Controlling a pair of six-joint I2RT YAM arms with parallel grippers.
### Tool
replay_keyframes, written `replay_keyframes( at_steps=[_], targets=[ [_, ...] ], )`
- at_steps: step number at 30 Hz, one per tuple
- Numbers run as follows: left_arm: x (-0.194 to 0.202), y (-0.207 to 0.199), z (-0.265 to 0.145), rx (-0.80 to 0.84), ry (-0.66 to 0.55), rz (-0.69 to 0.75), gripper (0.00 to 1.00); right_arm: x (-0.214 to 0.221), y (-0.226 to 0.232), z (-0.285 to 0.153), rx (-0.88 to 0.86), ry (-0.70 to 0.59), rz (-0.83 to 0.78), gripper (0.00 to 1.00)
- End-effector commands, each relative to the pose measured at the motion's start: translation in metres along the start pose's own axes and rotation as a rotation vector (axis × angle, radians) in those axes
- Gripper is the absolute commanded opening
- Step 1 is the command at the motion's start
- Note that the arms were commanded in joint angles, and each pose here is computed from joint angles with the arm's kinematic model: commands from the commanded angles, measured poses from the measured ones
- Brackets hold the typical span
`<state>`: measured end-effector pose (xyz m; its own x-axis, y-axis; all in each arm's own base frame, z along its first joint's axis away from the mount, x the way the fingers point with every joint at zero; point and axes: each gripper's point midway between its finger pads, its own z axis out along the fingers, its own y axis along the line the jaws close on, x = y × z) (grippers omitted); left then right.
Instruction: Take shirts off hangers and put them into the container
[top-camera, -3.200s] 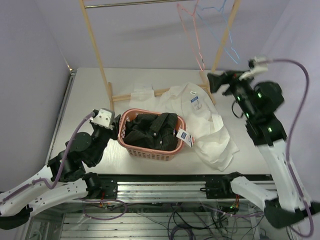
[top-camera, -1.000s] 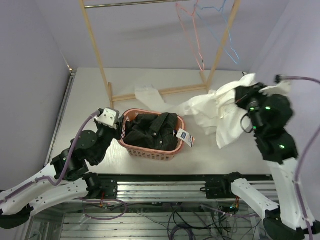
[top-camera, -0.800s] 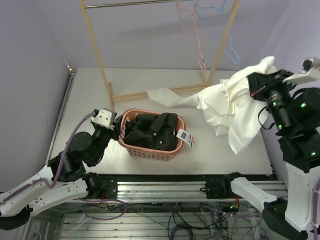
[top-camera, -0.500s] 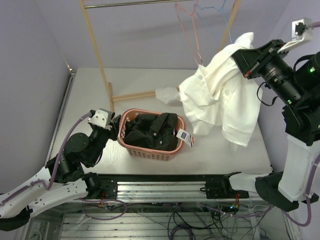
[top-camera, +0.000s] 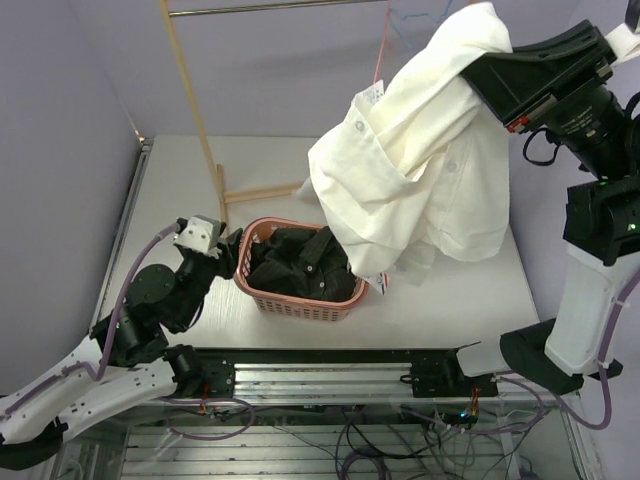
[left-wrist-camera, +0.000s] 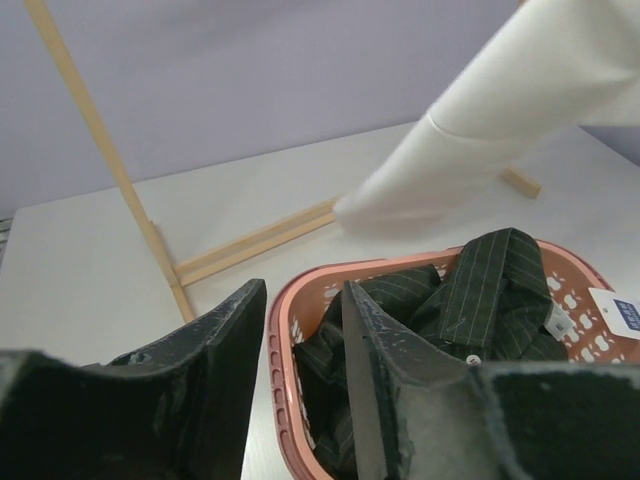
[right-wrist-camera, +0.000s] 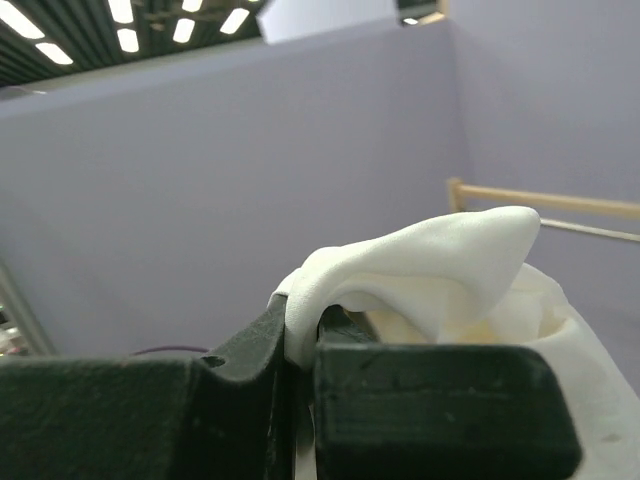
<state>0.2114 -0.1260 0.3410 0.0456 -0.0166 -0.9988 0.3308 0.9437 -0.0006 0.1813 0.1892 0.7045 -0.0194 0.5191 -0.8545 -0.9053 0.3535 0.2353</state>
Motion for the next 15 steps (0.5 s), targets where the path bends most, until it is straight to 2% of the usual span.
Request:
replay_keyframes(
  at_steps=[1, 4, 6, 7, 8, 9, 12, 15],
  targets=[
    [-0.006, -0.013, 0.003, 0.070, -0.037, -0.027, 0.50, -0.027, 0.046, 0.006, -0.247, -0.068, 0.029, 0.00],
    [-0.010, -0.022, 0.007, 0.118, -0.059, -0.039, 0.56, -0.034, 0.049, 0.010, -0.284, -0.083, 0.044, 0.00],
    [-0.013, -0.033, 0.011, 0.166, -0.096, -0.063, 0.72, -0.032, 0.047, 0.010, -0.275, -0.081, 0.045, 0.00],
    [-0.014, -0.041, 0.013, 0.203, -0.121, -0.071, 0.77, -0.032, 0.046, 0.009, -0.266, -0.081, 0.040, 0.00],
    [-0.013, -0.050, 0.015, 0.238, -0.137, -0.085, 0.95, -0.029, 0.043, 0.008, -0.252, -0.079, 0.035, 0.00],
    [-0.012, -0.059, 0.019, 0.268, -0.151, -0.108, 1.00, -0.028, 0.043, 0.006, -0.239, -0.075, 0.031, 0.00],
    [0.001, -0.095, 0.032, 0.401, -0.119, -0.101, 0.99, -0.023, 0.040, 0.003, -0.209, -0.061, 0.023, 0.00],
    [0.009, -0.115, 0.042, 0.460, -0.081, -0.089, 0.99, -0.017, 0.038, 0.002, -0.196, -0.034, 0.025, 0.00]
  ],
)
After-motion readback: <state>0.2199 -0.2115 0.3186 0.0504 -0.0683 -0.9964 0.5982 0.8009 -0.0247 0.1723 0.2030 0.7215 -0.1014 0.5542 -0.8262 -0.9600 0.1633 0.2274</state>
